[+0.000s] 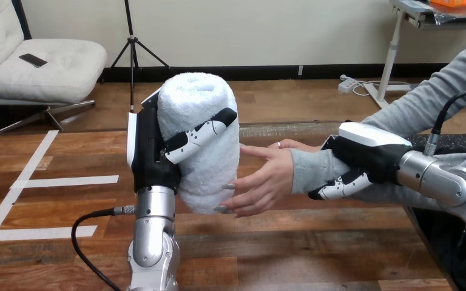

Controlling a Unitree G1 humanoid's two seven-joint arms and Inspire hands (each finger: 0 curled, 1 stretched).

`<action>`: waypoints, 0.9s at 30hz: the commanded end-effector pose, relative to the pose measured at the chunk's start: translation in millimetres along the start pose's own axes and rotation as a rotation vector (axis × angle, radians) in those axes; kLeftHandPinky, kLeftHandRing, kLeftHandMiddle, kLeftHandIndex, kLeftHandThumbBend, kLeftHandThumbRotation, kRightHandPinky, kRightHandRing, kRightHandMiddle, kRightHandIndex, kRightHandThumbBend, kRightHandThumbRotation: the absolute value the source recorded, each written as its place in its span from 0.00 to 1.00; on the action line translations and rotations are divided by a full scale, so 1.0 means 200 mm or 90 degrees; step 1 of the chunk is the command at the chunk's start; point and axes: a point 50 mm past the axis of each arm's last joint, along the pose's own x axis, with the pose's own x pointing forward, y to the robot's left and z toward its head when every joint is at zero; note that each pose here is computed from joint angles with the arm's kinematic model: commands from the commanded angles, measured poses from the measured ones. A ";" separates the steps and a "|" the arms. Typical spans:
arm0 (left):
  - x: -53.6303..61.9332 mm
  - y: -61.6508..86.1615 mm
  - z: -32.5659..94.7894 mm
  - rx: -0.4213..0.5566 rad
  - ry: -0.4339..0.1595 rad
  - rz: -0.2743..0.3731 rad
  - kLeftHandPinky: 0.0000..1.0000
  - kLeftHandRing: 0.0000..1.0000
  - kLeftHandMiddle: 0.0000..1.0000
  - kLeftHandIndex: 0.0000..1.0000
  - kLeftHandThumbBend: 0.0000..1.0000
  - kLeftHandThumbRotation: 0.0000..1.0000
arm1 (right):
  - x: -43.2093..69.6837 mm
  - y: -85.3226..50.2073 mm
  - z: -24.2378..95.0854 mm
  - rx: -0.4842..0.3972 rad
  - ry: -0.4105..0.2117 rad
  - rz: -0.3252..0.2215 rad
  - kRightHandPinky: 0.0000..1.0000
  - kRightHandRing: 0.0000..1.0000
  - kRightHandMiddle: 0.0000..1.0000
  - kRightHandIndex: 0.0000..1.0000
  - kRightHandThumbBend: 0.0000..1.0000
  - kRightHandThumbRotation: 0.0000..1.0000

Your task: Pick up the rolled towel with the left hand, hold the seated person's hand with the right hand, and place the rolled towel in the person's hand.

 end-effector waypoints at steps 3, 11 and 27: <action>0.14 -0.10 0.13 -0.014 -0.083 -0.034 0.30 0.34 0.38 0.40 0.65 0.00 | 0.10 -0.19 0.23 -0.018 -0.117 -0.078 0.24 0.27 0.31 0.32 0.57 0.35; 0.15 -0.10 0.13 -0.019 -0.081 -0.033 0.30 0.34 0.38 0.41 0.65 0.00 | 0.10 -0.19 0.24 -0.025 -0.119 -0.077 0.24 0.27 0.31 0.32 0.57 0.35; 0.16 -0.11 0.14 -0.027 -0.083 -0.029 0.30 0.33 0.38 0.40 0.65 0.00 | 0.12 -0.19 0.26 -0.022 -0.123 -0.073 0.23 0.26 0.31 0.33 0.58 0.35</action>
